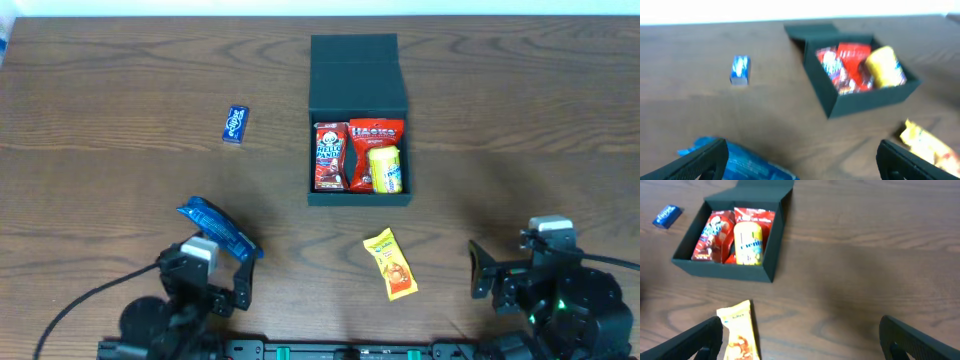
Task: Pack container
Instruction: 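Move the left gripper over the blue snack bar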
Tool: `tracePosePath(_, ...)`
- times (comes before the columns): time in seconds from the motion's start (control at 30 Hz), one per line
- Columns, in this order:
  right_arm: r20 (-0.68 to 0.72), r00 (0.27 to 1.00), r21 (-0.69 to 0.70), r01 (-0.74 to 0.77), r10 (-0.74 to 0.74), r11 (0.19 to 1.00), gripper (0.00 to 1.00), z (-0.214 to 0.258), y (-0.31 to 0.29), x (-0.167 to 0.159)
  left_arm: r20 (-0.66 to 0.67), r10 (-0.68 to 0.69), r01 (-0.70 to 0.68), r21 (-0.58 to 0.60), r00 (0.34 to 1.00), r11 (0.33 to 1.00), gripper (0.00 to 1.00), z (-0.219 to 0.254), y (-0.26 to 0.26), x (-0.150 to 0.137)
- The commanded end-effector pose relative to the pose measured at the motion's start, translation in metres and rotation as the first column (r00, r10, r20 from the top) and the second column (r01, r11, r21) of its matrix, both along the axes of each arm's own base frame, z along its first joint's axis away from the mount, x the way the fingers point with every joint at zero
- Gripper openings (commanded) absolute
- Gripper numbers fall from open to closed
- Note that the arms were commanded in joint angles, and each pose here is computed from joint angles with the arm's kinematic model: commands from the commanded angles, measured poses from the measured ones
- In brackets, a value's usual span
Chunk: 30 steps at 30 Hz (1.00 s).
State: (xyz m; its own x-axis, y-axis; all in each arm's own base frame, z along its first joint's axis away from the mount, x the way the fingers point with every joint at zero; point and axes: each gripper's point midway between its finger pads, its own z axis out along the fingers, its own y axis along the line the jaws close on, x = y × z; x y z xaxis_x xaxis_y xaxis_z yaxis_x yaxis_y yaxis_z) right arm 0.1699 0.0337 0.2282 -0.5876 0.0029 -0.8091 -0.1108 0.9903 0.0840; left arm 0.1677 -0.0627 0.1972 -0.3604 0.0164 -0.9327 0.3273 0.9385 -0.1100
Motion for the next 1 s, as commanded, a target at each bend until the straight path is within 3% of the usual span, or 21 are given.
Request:
tracePosePath(0.0, -0.015, 1.0, 0.009, 0.008, -0.008, 1.0, 0.99, -0.003, -0.001, -0.002, 0.019, 0.012, -0.012, -0.021, 1.0, 1.0, 0.95, 0.022, 0.001, -0.002)
tracePosePath(0.23, -0.05, 0.999, -0.002, 0.008, -0.008, 1.0, 0.99, -0.01, -0.002, -0.007, -0.018, -0.04, 0.039, -0.034, 0.999, 0.999, 0.95, 0.049, -0.009, 0.0)
tracePosePath(0.53, -0.064, 0.998, -0.006, 0.008, -0.008, 1.0, 0.99, -0.013, -0.003, -0.009, -0.327, -0.014, 0.01, -0.015, 0.945, 1.0, 0.95, 0.053, -0.01, 0.01)
tracePosePath(0.67, -0.064, 0.998, -0.006, 0.008, -0.008, 1.0, 0.99, -0.013, -0.003, -0.009, -0.457, 0.067, -0.153, -0.152, 0.887, 0.976, 0.95, 0.05, -0.01, 0.018)
tracePosePath(0.87, -0.064, 0.998, -0.006, 0.008, -0.008, 1.0, 0.99, -0.013, -0.003, -0.009, -0.529, 0.265, -0.401, -0.159, 0.806, 0.902, 0.95, 0.04, 0.014, 0.029)
tracePosePath(0.97, -0.064, 0.998, -0.006, 0.008, -0.008, 1.0, 0.99, -0.013, -0.003, -0.009, -0.646, 0.403, -0.618, -0.138, 0.649, 0.774, 0.96, 0.02, 0.033, 0.023)
